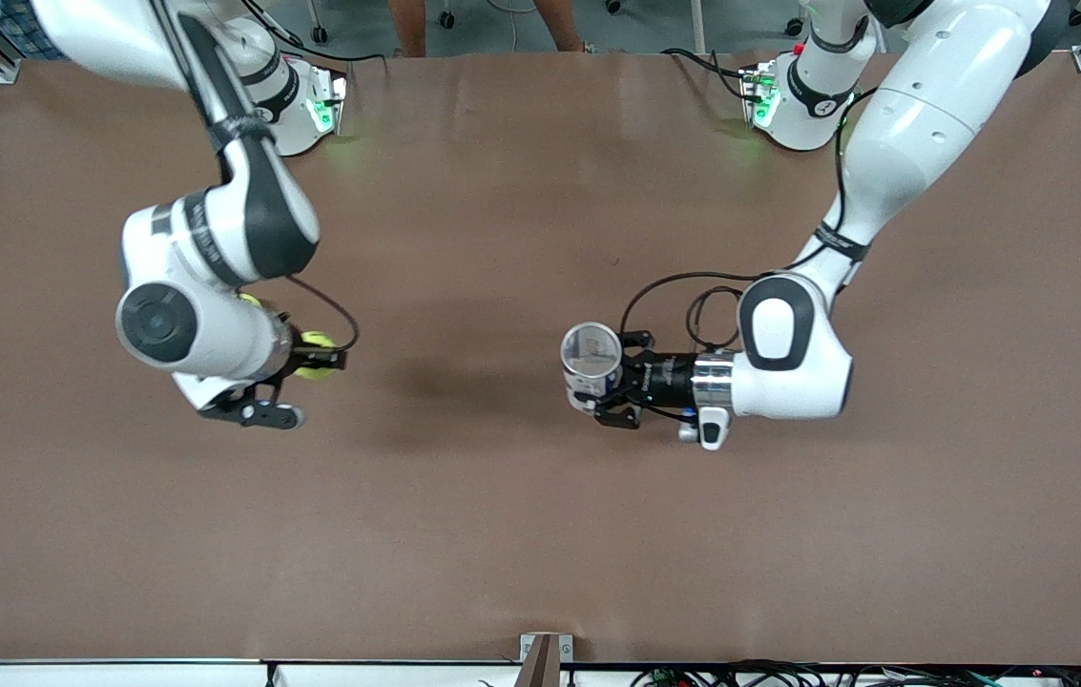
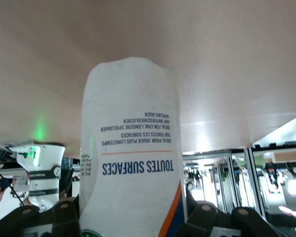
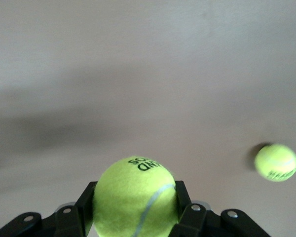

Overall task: Insert tennis ball vertically with right arm
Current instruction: 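Lift the can upright with the left gripper while the right gripper lifts the ball, then move the held ball with the right gripper over the can's open mouth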

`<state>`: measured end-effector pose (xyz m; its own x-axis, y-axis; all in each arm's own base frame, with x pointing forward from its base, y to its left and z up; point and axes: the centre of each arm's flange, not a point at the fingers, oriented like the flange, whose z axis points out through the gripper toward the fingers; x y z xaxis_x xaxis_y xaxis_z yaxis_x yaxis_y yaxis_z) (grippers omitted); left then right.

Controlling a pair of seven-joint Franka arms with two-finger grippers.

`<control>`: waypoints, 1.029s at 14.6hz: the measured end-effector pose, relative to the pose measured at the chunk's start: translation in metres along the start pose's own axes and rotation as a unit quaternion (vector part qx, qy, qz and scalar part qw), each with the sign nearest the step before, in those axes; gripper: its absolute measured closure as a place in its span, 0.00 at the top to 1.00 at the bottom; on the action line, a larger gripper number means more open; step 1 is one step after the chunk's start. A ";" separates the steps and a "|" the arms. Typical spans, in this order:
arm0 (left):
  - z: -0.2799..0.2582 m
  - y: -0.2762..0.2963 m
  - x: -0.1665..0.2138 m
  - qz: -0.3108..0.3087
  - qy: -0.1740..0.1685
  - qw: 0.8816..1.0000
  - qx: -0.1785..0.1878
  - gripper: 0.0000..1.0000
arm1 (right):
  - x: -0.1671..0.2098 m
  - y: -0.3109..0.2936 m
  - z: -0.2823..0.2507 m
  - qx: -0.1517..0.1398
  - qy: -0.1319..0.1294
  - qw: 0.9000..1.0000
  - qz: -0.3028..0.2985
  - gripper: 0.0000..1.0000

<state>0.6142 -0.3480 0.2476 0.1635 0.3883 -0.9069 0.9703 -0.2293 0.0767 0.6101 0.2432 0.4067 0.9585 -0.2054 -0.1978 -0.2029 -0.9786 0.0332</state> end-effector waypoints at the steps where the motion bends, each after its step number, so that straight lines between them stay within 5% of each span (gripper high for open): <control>1: 0.011 -0.003 0.000 0.003 -0.004 1.000 -0.001 0.66 | -0.016 -0.026 -0.013 0.004 0.010 1.000 0.017 0.66; 4: 0.028 -0.010 0.016 -0.004 -0.020 1.000 -0.002 0.66 | -0.057 -0.082 -0.034 0.015 0.028 0.999 0.040 0.66; 7: 0.046 -0.018 0.032 -0.007 -0.031 0.999 0.003 0.66 | -0.071 -0.099 -0.037 0.033 0.016 0.998 0.055 0.66; 15: 0.077 -0.031 0.048 -0.019 -0.012 1.000 0.006 0.66 | -0.108 -0.147 -0.042 0.060 0.017 0.991 0.114 0.66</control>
<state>0.5782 -0.3912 0.1694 0.1224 0.3756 -0.9187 0.9734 -0.2259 0.0373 0.5446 0.4090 0.4647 0.8904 -0.4242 -0.1649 -0.4362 -0.8988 -0.0431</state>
